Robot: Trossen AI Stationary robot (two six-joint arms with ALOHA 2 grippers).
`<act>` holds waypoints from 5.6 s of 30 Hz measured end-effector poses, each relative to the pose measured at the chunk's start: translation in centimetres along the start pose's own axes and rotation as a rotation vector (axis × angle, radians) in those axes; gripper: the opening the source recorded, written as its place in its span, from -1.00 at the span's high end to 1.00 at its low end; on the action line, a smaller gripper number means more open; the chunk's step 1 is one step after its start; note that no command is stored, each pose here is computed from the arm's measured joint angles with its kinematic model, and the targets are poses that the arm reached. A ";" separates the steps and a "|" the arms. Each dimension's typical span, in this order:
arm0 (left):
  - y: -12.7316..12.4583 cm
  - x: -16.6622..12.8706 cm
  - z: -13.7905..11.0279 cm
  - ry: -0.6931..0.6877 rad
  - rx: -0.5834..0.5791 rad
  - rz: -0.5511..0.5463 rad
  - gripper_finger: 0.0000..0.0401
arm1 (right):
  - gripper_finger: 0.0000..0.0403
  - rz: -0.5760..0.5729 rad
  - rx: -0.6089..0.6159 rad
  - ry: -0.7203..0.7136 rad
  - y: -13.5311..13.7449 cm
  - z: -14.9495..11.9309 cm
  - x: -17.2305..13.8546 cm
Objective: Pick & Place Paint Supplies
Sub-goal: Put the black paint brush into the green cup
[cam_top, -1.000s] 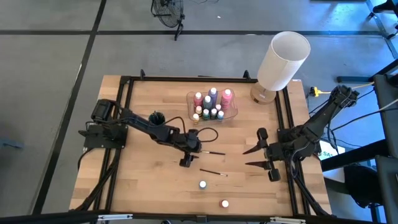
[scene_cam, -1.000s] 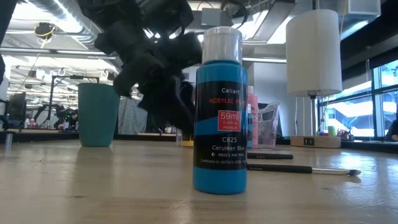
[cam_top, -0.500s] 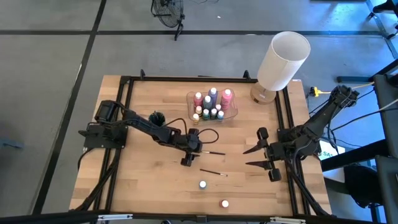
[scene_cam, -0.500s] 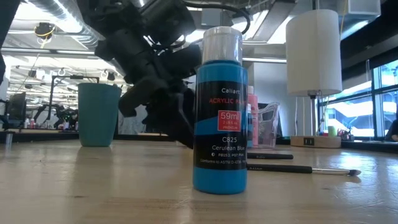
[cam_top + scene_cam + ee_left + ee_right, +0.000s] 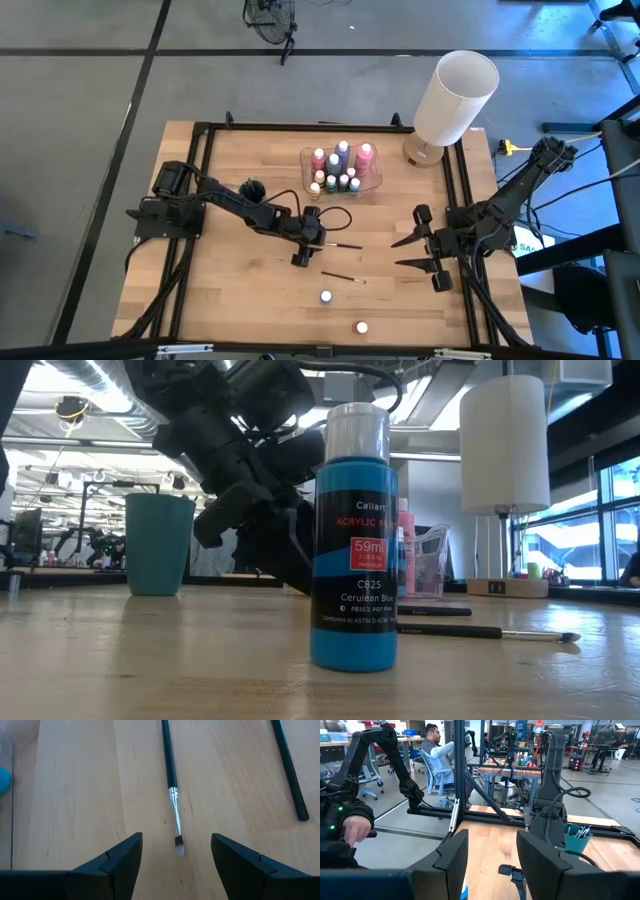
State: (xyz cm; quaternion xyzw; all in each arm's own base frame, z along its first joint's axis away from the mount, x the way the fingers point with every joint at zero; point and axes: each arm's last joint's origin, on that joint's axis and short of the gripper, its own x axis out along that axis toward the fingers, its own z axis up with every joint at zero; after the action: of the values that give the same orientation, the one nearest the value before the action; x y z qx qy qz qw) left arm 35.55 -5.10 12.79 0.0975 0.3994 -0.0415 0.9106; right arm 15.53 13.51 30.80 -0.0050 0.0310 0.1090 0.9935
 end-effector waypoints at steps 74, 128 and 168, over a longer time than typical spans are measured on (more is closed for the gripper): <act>-0.4 2.3 -1.7 0.072 -0.113 -0.060 -0.16 | 0.16 -0.035 -0.015 0.026 0.0 -0.8 1.4; 0.0 2.3 -2.0 0.100 -0.153 -0.091 0.54 | 0.16 0.025 0.004 -0.004 0.2 -0.4 1.4; -0.8 -0.2 -0.9 0.155 -0.095 0.008 0.99 | 0.16 0.026 0.002 0.001 0.2 -0.5 1.4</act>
State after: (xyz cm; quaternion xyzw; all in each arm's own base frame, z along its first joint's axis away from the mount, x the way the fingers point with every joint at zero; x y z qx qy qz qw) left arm 34.65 -5.70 12.19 0.0587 0.4700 -0.0110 0.8806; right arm 16.86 14.00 30.22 -0.0036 0.0316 0.1220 0.9920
